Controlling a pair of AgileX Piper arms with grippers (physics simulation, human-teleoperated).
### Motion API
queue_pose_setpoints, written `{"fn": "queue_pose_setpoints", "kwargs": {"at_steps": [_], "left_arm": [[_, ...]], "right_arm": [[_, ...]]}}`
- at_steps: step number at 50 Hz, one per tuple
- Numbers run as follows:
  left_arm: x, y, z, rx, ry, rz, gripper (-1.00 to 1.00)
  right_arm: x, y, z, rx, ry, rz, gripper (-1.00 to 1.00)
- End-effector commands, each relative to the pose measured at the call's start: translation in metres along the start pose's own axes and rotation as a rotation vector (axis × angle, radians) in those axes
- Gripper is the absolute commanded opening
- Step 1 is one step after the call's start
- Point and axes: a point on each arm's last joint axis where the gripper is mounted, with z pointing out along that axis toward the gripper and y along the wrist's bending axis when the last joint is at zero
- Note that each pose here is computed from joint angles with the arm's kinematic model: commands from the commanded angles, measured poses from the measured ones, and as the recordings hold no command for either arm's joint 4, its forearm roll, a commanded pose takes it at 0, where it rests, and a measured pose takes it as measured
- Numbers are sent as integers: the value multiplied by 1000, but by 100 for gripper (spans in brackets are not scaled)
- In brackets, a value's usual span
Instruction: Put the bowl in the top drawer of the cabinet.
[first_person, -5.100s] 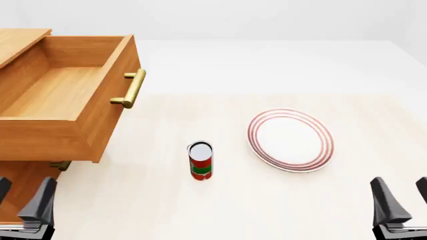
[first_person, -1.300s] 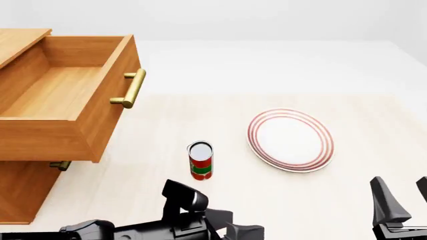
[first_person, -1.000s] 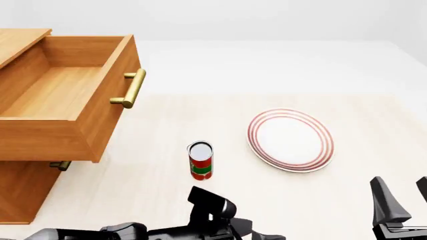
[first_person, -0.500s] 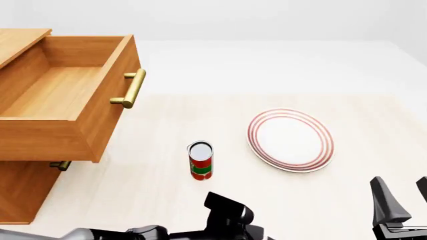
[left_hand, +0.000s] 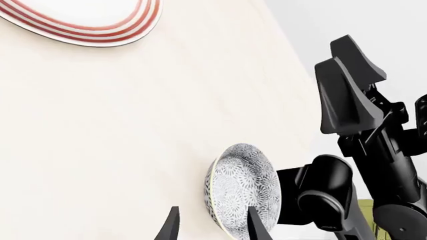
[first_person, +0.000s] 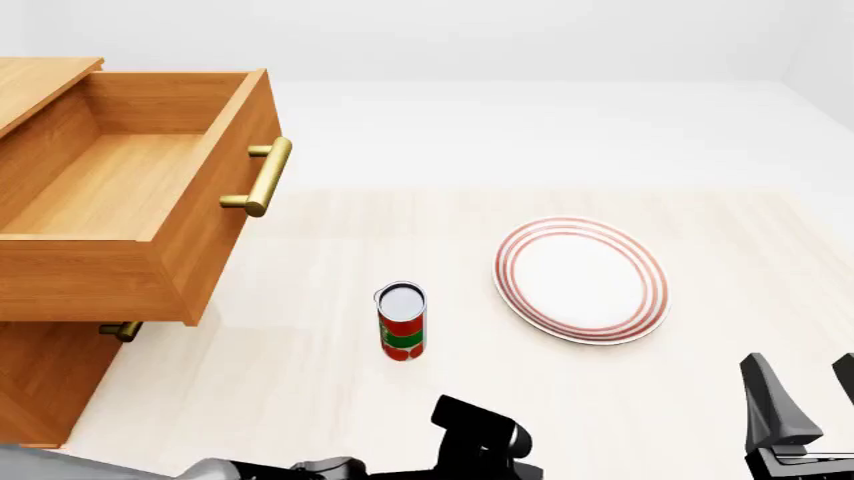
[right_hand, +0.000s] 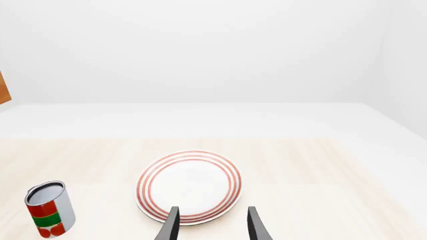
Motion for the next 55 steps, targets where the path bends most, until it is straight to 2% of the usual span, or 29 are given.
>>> {"fn": "queue_pose_setpoints", "kwargs": {"at_steps": [1, 26, 55], "left_arm": [[4, -3, 13, -1, 18, -5, 100], [21, 0, 40, -6, 55, -33, 100], [36, 0, 54, -2, 84, -48, 100]], "right_arm": [[0, 0, 0, 0, 0, 0, 100], [0, 0, 0, 0, 0, 0, 100], [0, 0, 0, 0, 0, 0, 100]]}}
